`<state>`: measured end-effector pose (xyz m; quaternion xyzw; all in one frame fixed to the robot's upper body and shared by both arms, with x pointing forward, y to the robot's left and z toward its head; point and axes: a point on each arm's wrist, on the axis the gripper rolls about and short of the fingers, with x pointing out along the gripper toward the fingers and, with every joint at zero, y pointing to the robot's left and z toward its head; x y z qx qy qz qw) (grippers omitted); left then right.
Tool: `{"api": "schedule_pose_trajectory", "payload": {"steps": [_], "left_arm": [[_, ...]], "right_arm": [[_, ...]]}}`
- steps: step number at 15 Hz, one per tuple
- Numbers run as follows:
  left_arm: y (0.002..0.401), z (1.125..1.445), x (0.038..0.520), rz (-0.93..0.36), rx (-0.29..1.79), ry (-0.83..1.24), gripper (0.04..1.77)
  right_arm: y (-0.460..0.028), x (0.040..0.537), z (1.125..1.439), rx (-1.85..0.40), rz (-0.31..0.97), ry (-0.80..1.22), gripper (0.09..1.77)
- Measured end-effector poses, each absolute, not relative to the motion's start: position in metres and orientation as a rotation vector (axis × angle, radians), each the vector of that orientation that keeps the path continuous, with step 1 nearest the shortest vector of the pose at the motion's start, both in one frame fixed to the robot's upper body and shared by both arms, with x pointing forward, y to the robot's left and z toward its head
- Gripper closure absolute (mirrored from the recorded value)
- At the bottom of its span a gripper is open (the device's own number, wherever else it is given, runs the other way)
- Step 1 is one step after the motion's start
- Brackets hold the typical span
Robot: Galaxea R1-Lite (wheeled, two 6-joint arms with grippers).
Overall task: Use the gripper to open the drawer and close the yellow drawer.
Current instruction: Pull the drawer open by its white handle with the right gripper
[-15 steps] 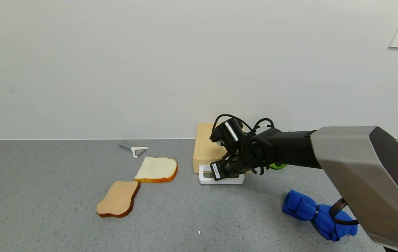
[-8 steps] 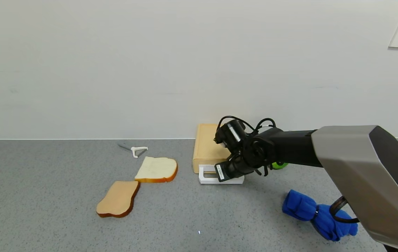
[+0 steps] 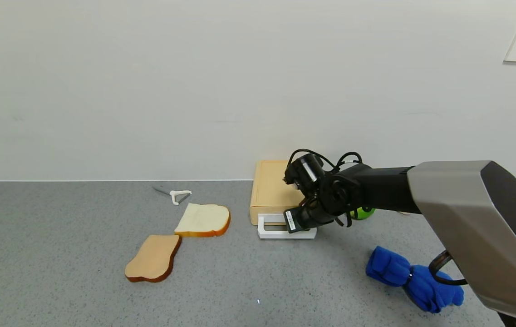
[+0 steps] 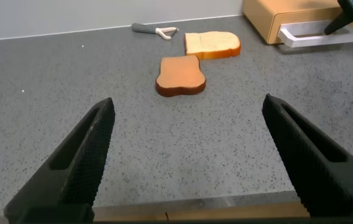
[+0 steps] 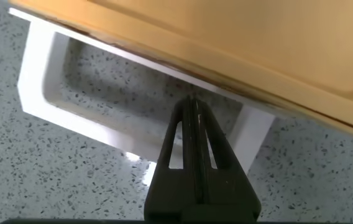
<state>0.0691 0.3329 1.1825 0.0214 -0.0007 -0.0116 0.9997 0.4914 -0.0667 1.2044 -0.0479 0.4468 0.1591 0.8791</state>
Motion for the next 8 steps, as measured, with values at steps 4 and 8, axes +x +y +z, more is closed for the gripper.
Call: {"api": "schedule_pose_trajectory", "payload": {"steps": [4,8], "left_arm": [[0.3329,1.1825,0.0691,-0.023,0.043,-0.001,0.09],[0.3329,1.1825,0.0691,-0.023,0.043,-0.001,0.09]], "right_arm": [[-0.0709,0.4888,1.2018,-0.111,0.316,0.980,1.74],[-0.0711,0.4835,1.2011,-0.114,0.305,1.024,1.74]]}}
